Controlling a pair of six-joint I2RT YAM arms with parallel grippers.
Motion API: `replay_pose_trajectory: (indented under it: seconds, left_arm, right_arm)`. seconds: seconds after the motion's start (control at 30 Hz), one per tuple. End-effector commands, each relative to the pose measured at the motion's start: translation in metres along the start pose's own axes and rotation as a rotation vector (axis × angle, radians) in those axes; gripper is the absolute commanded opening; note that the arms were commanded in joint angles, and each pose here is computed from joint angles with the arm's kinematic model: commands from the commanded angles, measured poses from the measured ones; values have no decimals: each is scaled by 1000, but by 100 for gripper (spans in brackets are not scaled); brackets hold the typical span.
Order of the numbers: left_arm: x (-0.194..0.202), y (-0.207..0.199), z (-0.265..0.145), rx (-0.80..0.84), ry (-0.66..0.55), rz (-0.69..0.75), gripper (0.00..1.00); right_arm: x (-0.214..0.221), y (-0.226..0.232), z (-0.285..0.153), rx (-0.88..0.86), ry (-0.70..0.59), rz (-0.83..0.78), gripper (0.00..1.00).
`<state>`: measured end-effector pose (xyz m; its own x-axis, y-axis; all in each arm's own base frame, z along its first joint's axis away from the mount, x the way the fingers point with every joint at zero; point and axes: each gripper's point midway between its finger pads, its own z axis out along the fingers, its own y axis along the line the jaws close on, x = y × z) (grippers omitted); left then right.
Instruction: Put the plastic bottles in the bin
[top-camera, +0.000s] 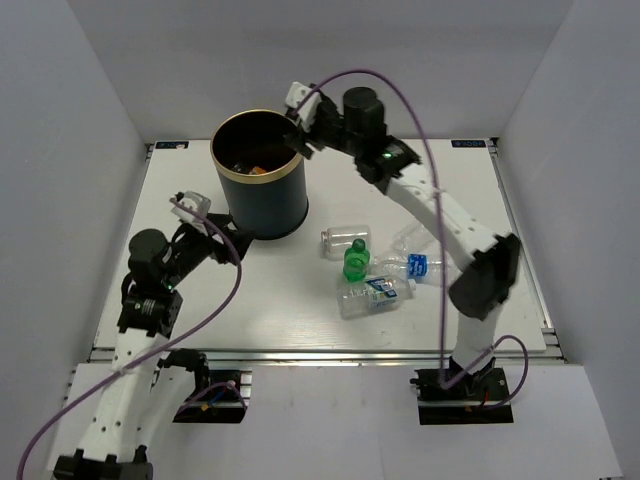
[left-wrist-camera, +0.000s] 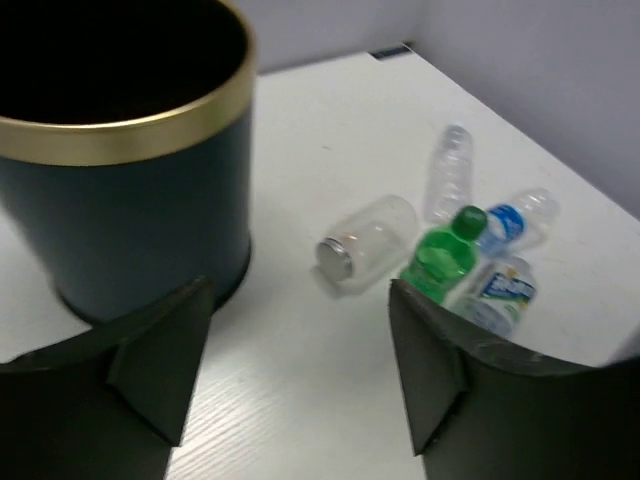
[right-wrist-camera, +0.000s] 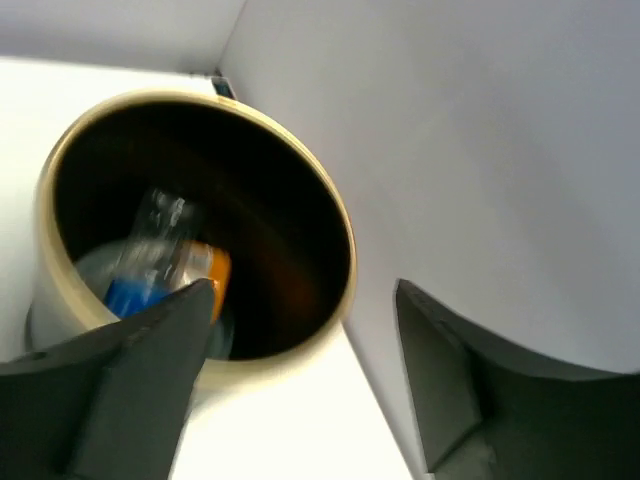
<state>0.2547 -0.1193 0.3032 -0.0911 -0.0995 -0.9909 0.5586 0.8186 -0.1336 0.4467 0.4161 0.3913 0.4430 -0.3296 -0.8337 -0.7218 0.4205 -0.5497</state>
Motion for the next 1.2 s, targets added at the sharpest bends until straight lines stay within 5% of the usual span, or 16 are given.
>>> replay_pose_trajectory:
  seconds: [0.0, 0.03, 0.07, 0.13, 0.17, 0.23, 0.37, 0.6, 0.73, 0.9, 1.17]
  left_arm:
    - [8, -34, 11, 235, 35, -29, 78]
    - [11, -33, 17, 246, 59, -43, 70]
    - [16, -37, 19, 270, 79, -63, 67]
    - [13, -43, 23, 304, 88, -89, 62]
    - [18, -47, 28, 329, 109, -109, 61]
    - [16, -53, 32, 349, 129, -126, 61]
    - [31, -68, 50, 377, 207, -177, 67]
    - [69, -126, 86, 457, 303, -177, 100]
    - [105, -158, 106, 404, 370, -115, 100]
    - [116, -150, 118, 253, 223, -26, 100]
    - [160, -150, 143, 119, 213, 125, 100]
  right_arm:
    - [-50, -30, -90, 72, -6, -49, 75]
    - [0, -2, -94, 16, 107, -14, 72]
    - [-19, -16, -126, 77, 95, -22, 69]
    - [43, 1, -148, 102, 283, 51, 67]
    - [34, -14, -177, 192, 294, 52, 67]
    - [77, -11, -204, 282, 415, 144, 65]
    - [123, 21, -261, 360, 509, 293, 77]
    - [137, 59, -304, 373, 483, 455, 88]
    - [139, 62, -321, 421, 463, 500, 90]
    - [139, 65, -338, 438, 454, 509, 90]
    - [131, 73, -342, 402, 402, 513, 90]
